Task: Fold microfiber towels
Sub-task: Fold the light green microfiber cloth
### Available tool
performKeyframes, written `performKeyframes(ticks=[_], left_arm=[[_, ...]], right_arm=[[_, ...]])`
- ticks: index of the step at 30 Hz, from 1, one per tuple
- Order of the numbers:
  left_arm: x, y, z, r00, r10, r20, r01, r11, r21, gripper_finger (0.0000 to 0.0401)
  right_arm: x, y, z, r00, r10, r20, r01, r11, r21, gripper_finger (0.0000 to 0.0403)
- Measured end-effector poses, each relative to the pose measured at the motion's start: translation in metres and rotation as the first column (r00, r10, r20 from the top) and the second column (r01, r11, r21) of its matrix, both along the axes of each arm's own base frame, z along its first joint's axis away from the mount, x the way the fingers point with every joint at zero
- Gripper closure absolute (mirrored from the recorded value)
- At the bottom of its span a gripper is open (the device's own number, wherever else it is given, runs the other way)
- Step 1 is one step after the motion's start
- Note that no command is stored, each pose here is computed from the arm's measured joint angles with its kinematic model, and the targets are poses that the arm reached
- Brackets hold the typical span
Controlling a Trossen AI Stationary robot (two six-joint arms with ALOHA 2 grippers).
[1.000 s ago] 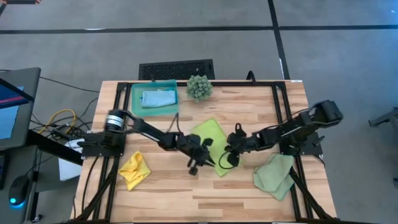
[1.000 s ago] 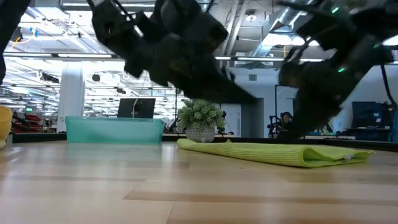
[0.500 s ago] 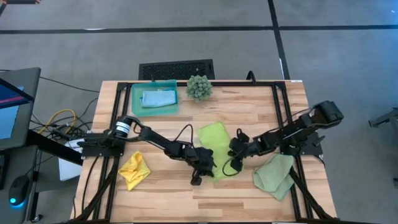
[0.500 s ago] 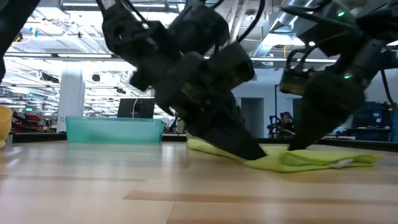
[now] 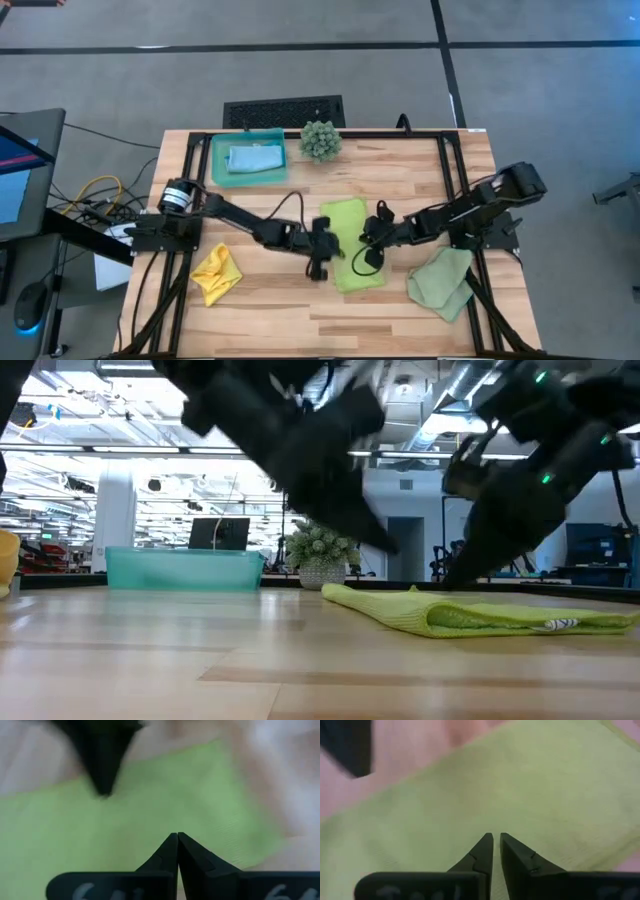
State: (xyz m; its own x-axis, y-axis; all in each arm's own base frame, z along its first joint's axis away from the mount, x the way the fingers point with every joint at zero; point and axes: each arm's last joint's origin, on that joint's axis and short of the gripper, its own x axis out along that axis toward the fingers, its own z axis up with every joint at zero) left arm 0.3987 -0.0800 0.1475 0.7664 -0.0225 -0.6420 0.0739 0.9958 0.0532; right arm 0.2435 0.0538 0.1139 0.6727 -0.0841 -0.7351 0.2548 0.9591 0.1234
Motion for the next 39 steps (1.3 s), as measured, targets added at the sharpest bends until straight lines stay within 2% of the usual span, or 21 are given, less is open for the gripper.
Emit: performKeyframes(ticks=[3, 7, 10, 14, 17, 22, 28, 31, 34, 39], left_arm=[[-0.004, 0.029, -0.015, 0.993, 0.117, -0.037, -0.117, 0.993, -0.016, 0.0401], [-0.014, 0.064, -0.035, 0.960, 0.269, -0.073, -0.274, 0.960, -0.061, 0.0401], [-0.019, 0.078, -0.041, 0.945, 0.318, -0.069, -0.323, 0.943, -0.083, 0.0401], [-0.018, 0.080, -0.040, 0.967, 0.247, -0.065, -0.250, 0.968, -0.028, 0.0401], [-0.016, 0.080, -0.037, 0.979, 0.196, -0.058, -0.196, 0.981, 0.014, 0.0401], [-0.014, 0.079, -0.020, 0.989, 0.148, -0.020, -0.147, 0.987, 0.058, 0.0401], [-0.024, 0.086, 0.000, 0.982, 0.181, -0.044, -0.178, 0.982, 0.055, 0.0401], [-0.024, 0.104, 0.002, 0.973, 0.231, 0.007, -0.231, 0.971, 0.058, 0.0401], [-0.026, 0.128, -0.003, 0.960, 0.272, 0.068, -0.274, 0.961, 0.026, 0.0401], [-0.031, 0.160, -0.024, 0.936, 0.351, 0.022, -0.350, 0.936, -0.016, 0.0401]], right_arm=[[0.005, -0.005, -0.014, 1.000, -0.006, -0.029, 0.005, 1.000, -0.031, 0.0344], [0.007, -0.005, -0.021, 0.999, -0.007, -0.044, 0.005, 0.999, -0.039, 0.0344], [0.006, -0.001, -0.016, 0.999, 0.018, -0.035, -0.018, 1.000, -0.024, 0.0344], [0.001, 0.002, 0.000, 0.997, 0.076, 0.003, -0.076, 0.997, -0.017, 0.0344], [0.003, -0.007, 0.016, 0.995, 0.058, 0.081, -0.056, 0.998, -0.025, 0.0344], [0.005, -0.035, 0.025, 0.994, 0.002, 0.108, 0.002, 1.000, -0.031, 0.0344], [0.009, -0.070, 0.012, 0.997, -0.052, 0.062, 0.058, 0.992, -0.108, 0.0344], [0.012, -0.087, 0.005, 0.993, -0.035, 0.113, 0.048, 0.993, -0.110, 0.0344], [0.011, -0.104, -0.003, 0.993, -0.033, 0.112, 0.041, 0.997, -0.069, 0.0344], [0.007, -0.124, -0.020, 0.996, -0.086, 0.036, 0.088, 0.995, -0.056, 0.0344]])
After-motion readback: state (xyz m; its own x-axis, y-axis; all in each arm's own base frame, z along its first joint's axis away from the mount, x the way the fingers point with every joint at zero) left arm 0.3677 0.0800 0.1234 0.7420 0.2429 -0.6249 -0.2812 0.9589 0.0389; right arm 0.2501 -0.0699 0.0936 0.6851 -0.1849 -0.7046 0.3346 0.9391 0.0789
